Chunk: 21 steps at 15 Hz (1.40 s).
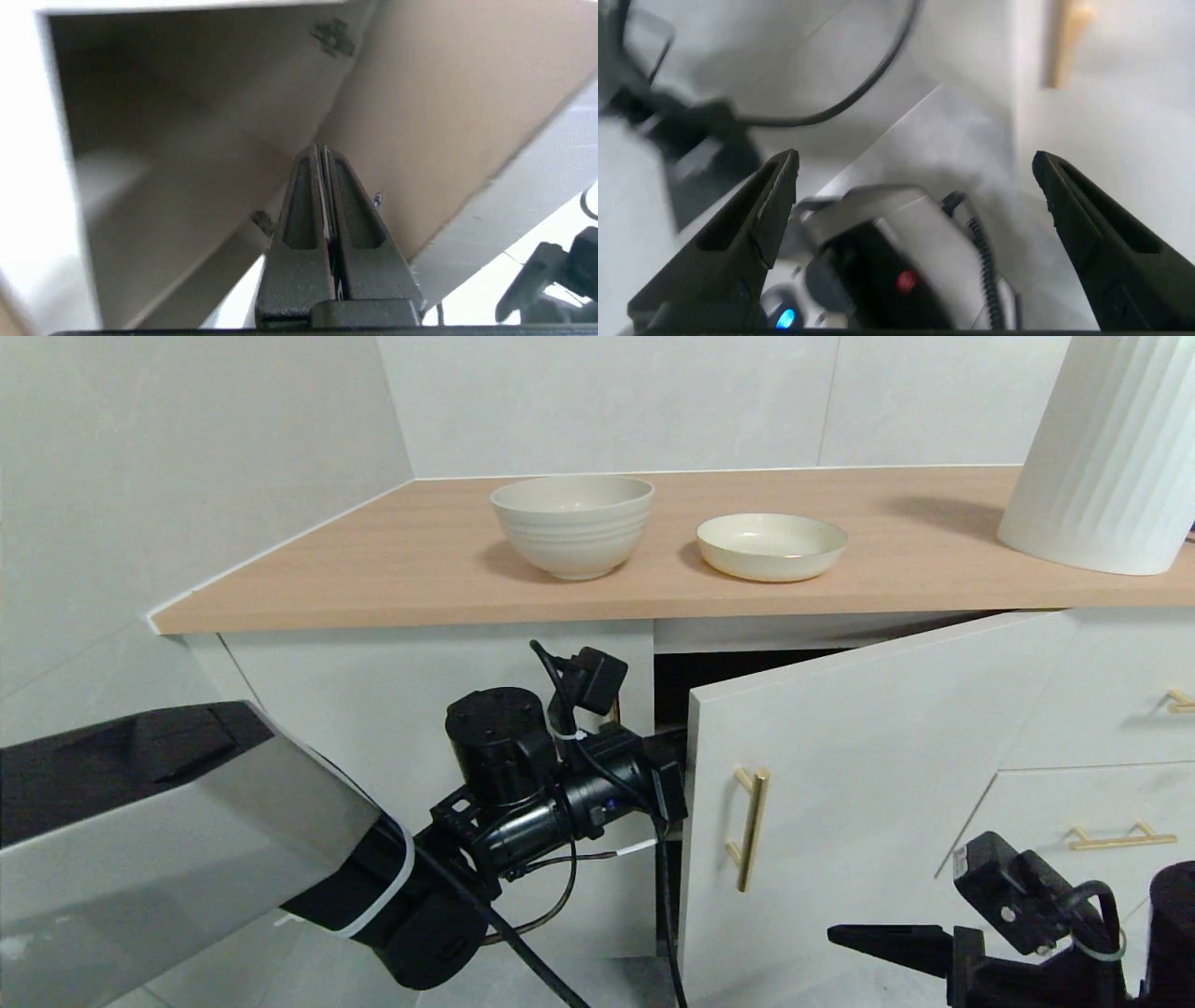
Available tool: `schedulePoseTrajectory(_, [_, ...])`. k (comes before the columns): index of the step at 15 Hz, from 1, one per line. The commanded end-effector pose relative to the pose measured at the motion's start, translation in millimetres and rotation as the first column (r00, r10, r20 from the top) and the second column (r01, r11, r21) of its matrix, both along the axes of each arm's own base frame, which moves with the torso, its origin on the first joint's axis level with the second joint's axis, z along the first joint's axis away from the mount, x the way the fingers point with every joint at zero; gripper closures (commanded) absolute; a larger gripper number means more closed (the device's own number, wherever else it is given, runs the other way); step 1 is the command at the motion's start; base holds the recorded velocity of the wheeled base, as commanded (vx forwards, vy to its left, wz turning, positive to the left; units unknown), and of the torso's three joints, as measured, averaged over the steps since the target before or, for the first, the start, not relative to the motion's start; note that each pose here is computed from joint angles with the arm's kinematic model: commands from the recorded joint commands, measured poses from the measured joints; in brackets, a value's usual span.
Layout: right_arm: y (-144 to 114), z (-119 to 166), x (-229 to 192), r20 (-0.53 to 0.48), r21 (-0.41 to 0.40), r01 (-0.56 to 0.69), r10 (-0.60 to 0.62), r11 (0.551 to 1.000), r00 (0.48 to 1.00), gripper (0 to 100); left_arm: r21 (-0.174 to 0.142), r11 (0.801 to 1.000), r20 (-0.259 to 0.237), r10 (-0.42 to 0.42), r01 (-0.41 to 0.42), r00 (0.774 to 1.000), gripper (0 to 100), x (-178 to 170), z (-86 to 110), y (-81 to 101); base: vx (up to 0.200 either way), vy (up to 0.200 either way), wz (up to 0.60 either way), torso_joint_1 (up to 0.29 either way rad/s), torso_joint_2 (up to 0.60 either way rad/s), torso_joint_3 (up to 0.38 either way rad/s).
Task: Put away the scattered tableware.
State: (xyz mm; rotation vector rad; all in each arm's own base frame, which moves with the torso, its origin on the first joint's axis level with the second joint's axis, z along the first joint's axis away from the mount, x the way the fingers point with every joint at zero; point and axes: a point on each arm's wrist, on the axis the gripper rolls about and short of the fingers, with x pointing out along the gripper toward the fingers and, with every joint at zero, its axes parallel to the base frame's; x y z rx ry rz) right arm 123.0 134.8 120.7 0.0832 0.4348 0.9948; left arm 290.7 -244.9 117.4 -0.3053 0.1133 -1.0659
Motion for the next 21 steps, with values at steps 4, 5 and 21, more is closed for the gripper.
schedulePoseTrajectory(4, [-4, 1, -11, 0.01, 0.009, -0.031, 0.031, 0.999, 0.999, 0, 0.01, 1.0, -0.012, -0.02, 0.02, 1.0, 100, -6, -1.7, -4.6, 0.0, 0.0, 0.0, 0.0, 0.0, 0.0])
schedulePoseTrajectory(5, [-4, 2, -12, 0.016, 0.014, -0.031, 0.031, 0.999, 0.999, 0, 0.01, 1.0, -0.012, -0.022, 0.022, 1.0, 100, -6, -1.7, -5.1, 0.0, 0.0, 0.0, 0.0, 0.0, 0.0])
schedulePoseTrajectory(21, [-4, 2, -14, 0.015, 0.014, -0.043, 0.043, 0.999, 0.999, 0, 0.012, 0.999, -0.018, -0.046, 0.047, 0.999, 100, 17, -17.8, -25.6, -0.088, 0.0, 0.0, 0.002, 0.0, 0.001])
